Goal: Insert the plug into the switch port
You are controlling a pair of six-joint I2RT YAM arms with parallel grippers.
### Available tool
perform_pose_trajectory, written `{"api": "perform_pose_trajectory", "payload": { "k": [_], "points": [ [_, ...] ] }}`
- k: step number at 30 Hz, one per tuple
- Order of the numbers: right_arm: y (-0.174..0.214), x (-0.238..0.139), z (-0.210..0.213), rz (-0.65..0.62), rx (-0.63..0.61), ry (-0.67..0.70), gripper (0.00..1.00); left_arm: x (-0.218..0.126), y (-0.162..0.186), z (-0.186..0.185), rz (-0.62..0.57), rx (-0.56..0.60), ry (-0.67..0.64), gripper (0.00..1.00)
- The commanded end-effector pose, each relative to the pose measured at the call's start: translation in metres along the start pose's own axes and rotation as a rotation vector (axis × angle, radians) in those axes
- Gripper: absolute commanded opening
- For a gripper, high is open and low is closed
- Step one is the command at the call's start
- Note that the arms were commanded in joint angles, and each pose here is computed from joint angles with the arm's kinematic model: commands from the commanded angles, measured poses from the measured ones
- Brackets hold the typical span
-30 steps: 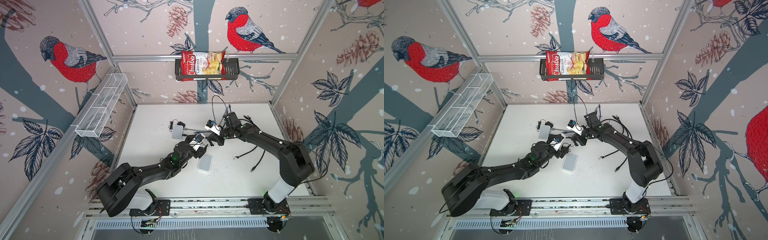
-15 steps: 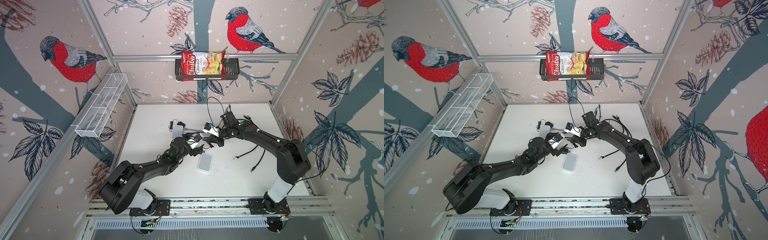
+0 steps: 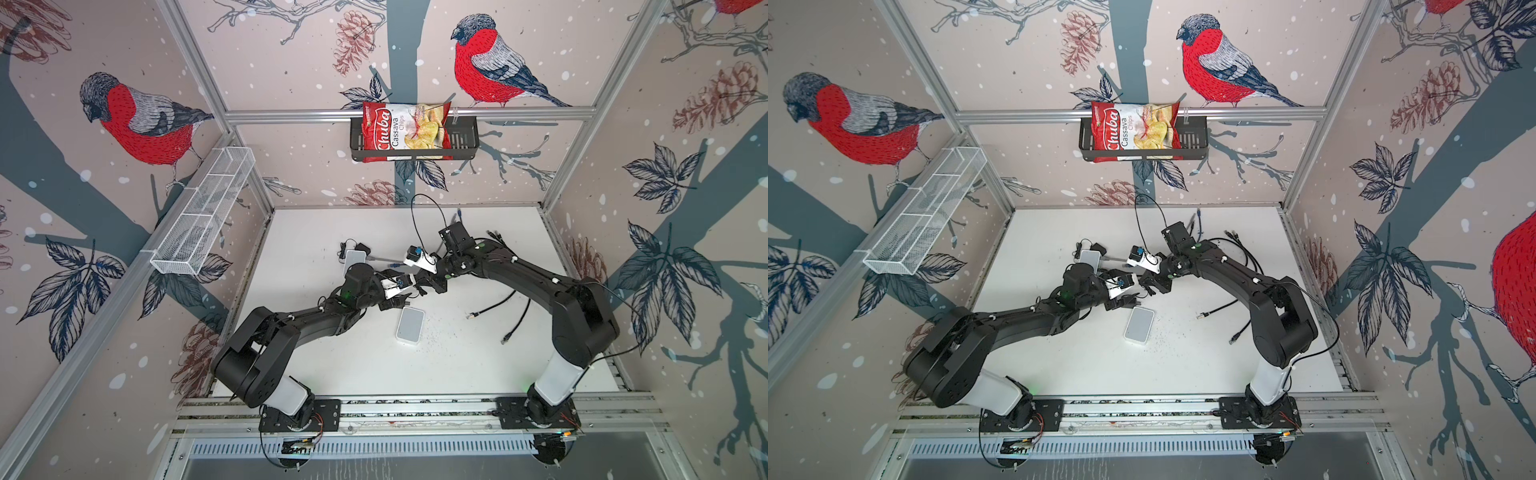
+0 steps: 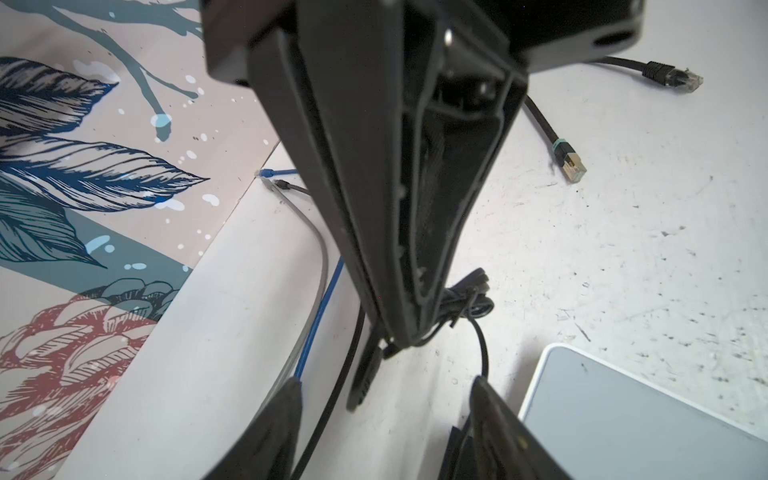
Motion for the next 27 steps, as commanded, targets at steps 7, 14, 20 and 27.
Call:
{"api": "perform_pose_trajectory", "payload": {
  "k": [7,14,20,27],
  "points": [
    [-0.004,0.000,0.000,-0.001,-0.004,-0.006,0.03,-0.001,-0.009,0.008,-0.070,0.024,-0.037,0.28],
    [-0.004,0.002,-0.003,-0.003,0.006,0.004,0.03,-0.003,-0.007,0.007,-0.065,0.012,-0.029,0.05],
    [0.000,0.003,-0.023,0.008,0.051,0.119,0.04,-0.002,-0.002,0.010,0.019,-0.063,0.026,0.00],
    [-0.005,0.003,-0.042,-0.041,0.118,0.263,0.08,0.000,-0.003,0.015,0.109,-0.216,0.116,0.00]
  ]
}}
Point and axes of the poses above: each gripper's point midway between its finger pads, its own x axis out along the fingers, its own z axis along the line the jaws close on, y = z × x, the point moved 2 cm from there along -x, back along the fingers, and after that the axes turned 10 degrees about x, right-handed, at the moved point
